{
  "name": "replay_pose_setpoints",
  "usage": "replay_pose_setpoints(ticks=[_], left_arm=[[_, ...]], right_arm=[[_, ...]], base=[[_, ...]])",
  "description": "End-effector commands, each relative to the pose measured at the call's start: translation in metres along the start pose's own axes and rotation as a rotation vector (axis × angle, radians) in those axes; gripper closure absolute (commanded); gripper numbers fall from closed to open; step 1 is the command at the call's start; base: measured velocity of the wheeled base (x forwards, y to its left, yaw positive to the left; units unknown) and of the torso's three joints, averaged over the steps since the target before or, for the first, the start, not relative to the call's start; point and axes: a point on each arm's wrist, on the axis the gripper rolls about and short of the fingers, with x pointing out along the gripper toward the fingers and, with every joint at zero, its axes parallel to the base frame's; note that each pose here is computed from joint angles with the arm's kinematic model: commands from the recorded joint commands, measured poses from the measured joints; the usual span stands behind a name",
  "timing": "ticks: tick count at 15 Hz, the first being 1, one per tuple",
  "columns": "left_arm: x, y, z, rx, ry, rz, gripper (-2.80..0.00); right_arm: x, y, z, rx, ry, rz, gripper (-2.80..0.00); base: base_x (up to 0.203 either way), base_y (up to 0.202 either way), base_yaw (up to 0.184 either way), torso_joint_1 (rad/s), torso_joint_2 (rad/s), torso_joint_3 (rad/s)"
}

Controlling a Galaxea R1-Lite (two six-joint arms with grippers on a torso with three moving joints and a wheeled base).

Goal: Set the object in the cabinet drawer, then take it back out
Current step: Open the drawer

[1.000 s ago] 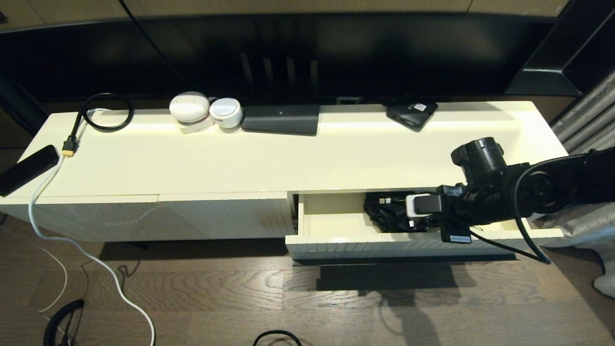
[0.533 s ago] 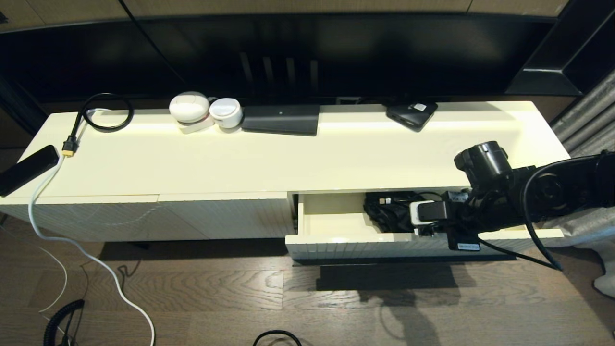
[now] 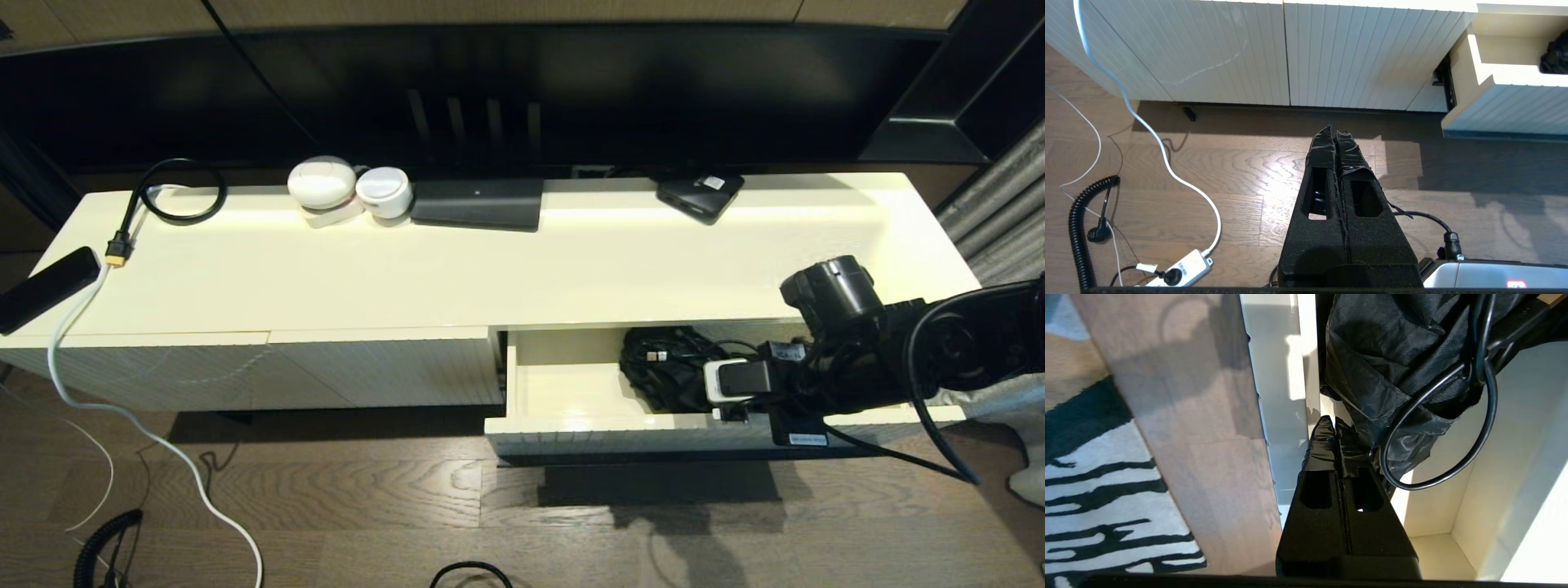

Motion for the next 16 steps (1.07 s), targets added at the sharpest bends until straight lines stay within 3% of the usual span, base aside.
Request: replay_pose_setpoints(ticks=[1, 16], left_arm=[[0.0, 0.0, 0.0, -0.001, 0.0, 0.0, 0.0], [0.0, 0.0, 0.0, -0.001, -0.001, 0.001, 0.0]], right_arm=[[0.001, 0.009, -0.003, -0.007, 0.012, 0.032, 0.0], [-0.004, 0.056, -0.018, 0.009, 0.034, 0.113, 0.0]], base=[[0.0, 0.0, 0.0, 0.0, 0.0, 0.0], [0.0, 0.0, 0.0, 0.0, 0.0, 0.0]])
